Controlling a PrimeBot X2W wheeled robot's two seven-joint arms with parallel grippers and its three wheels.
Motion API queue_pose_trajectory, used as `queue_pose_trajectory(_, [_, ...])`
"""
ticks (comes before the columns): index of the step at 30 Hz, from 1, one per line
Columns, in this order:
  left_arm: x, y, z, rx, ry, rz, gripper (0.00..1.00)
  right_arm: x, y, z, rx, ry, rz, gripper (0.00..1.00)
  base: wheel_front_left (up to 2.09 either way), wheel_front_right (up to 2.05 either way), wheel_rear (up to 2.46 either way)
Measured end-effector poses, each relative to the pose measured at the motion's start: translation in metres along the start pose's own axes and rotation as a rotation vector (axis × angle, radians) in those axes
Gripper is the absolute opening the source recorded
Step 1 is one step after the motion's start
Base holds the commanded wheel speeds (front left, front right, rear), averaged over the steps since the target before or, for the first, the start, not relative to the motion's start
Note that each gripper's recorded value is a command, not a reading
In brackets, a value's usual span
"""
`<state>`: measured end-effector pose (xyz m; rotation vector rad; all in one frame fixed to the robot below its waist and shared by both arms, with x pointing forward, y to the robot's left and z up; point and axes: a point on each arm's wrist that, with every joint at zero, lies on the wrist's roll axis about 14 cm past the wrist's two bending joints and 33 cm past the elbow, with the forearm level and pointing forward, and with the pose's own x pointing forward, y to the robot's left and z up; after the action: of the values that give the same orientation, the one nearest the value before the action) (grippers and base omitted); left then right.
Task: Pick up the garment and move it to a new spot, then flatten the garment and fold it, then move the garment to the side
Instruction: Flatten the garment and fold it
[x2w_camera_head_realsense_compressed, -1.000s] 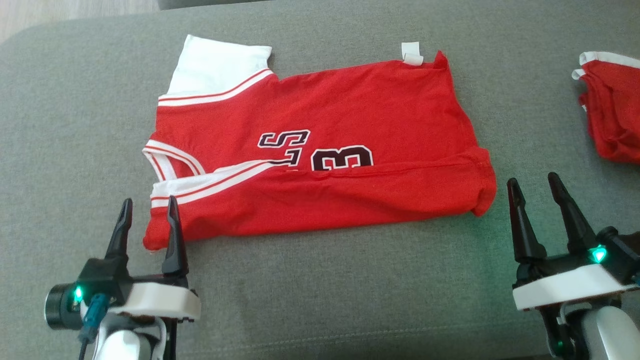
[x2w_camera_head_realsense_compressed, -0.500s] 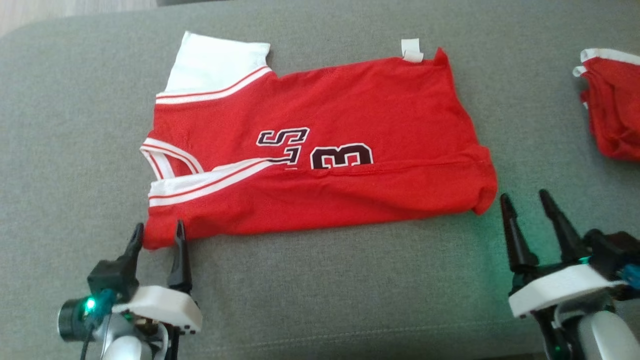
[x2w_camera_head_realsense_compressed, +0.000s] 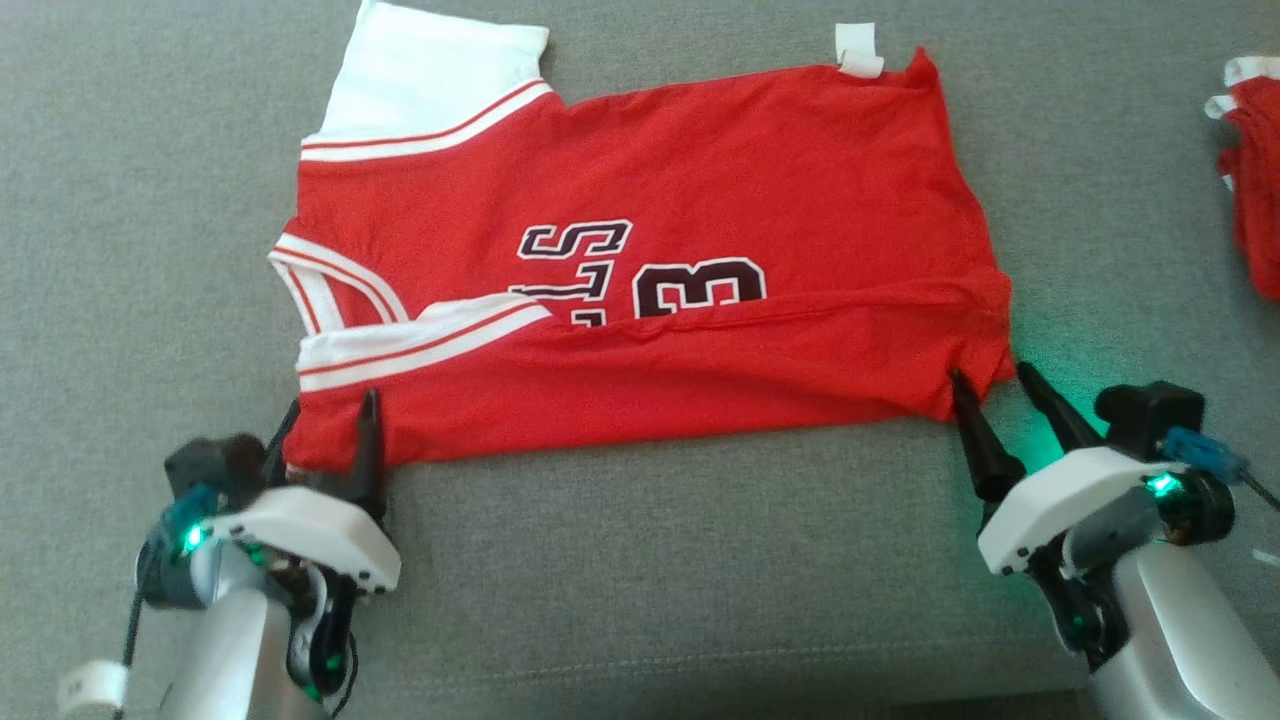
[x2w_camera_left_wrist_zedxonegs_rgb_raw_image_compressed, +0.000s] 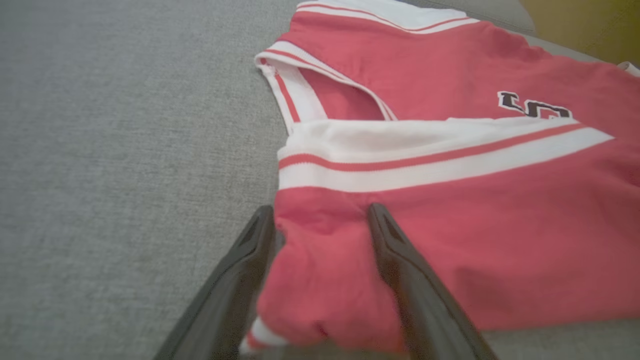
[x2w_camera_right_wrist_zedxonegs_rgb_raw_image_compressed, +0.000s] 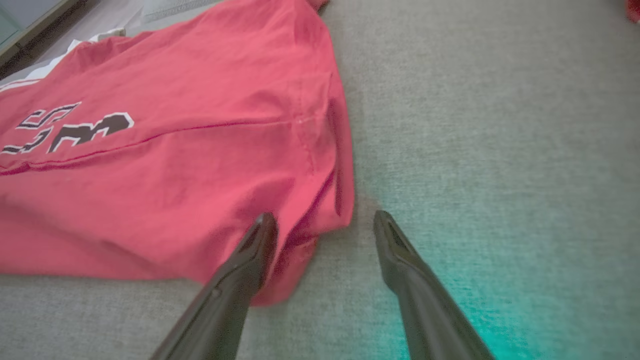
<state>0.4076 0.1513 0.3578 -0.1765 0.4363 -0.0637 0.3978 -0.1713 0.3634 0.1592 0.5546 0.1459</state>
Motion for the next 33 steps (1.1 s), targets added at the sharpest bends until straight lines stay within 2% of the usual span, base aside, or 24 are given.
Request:
queue_pose_trajectory(1, [0.002, -0.001, -0.001, -0.006, 0.01, -0.007, 1.0, 0.002, 0.002, -0.005, -0.002, 0.025, 0.008, 1.0, 0.0, 0.0, 0.0])
queue_pose_trajectory(2, [0.004, -0.001, -0.002, -0.005, 0.019, -0.011, 0.8, 0.004, 0.004, -0.006, -0.002, 0.039, 0.017, 1.0, 0.0, 0.0, 0.0])
queue_pose_trajectory(3, [0.005, -0.003, -0.002, -0.005, 0.026, -0.02, 0.22, 0.006, 0.004, -0.006, 0.0, 0.049, 0.021, 0.96, 0.0, 0.0, 0.0])
queue_pose_trajectory(4, [0.007, -0.003, -0.001, -0.004, 0.026, -0.024, 0.0, 0.008, 0.004, -0.005, 0.003, 0.057, 0.024, 0.54, 0.0, 0.0, 0.0])
queue_pose_trajectory(5, [0.008, -0.003, -0.002, -0.002, 0.029, -0.027, 0.0, 0.01, 0.004, -0.003, 0.009, 0.061, 0.026, 0.22, 0.0, 0.0, 0.0])
queue_pose_trajectory(6, [0.008, -0.004, -0.001, -0.005, 0.03, -0.033, 0.0, 0.011, 0.005, -0.002, 0.018, 0.061, 0.029, 0.0, 0.0, 0.0, 0.0])
queue_pose_trajectory(14, [0.003, -0.005, 0.007, -0.019, 0.001, -0.037, 0.0, 0.004, 0.011, 0.001, 0.076, 0.049, 0.049, 0.0, 0.0, 0.0, 0.0])
queue_pose_trajectory(21, [-0.02, -0.001, 0.004, -0.018, 0.018, -0.023, 0.0, -0.021, 0.009, -0.006, 0.11, 0.035, 0.036, 0.0, 0.0, 0.0, 0.0])
queue_pose_trajectory(27, [-0.041, 0.001, -0.008, -0.024, 0.065, -0.003, 0.0, -0.048, 0.008, -0.029, 0.156, 0.088, 0.008, 0.0, 0.0, 0.0, 0.0])
queue_pose_trajectory(28, [-0.043, 0.001, -0.008, -0.023, 0.065, 0.0, 0.31, -0.051, 0.009, -0.031, 0.163, 0.095, 0.006, 0.06, 0.0, 0.0, 0.0])
queue_pose_trajectory(29, [-0.044, 0.002, -0.009, -0.023, 0.07, 0.004, 1.0, -0.054, 0.009, -0.034, 0.169, 0.105, 0.003, 0.47, 0.0, 0.0, 0.0])
queue_pose_trajectory(30, [-0.046, 0.002, -0.009, -0.023, 0.071, 0.01, 1.0, -0.056, 0.009, -0.035, 0.168, 0.108, 0.0, 1.0, 0.0, 0.0, 0.0])
queue_pose_trajectory(33, [-0.05, 0.005, -0.009, -0.018, 0.068, 0.038, 1.0, -0.06, 0.003, -0.025, 0.148, 0.06, -0.031, 1.0, 0.0, 0.0, 0.0])
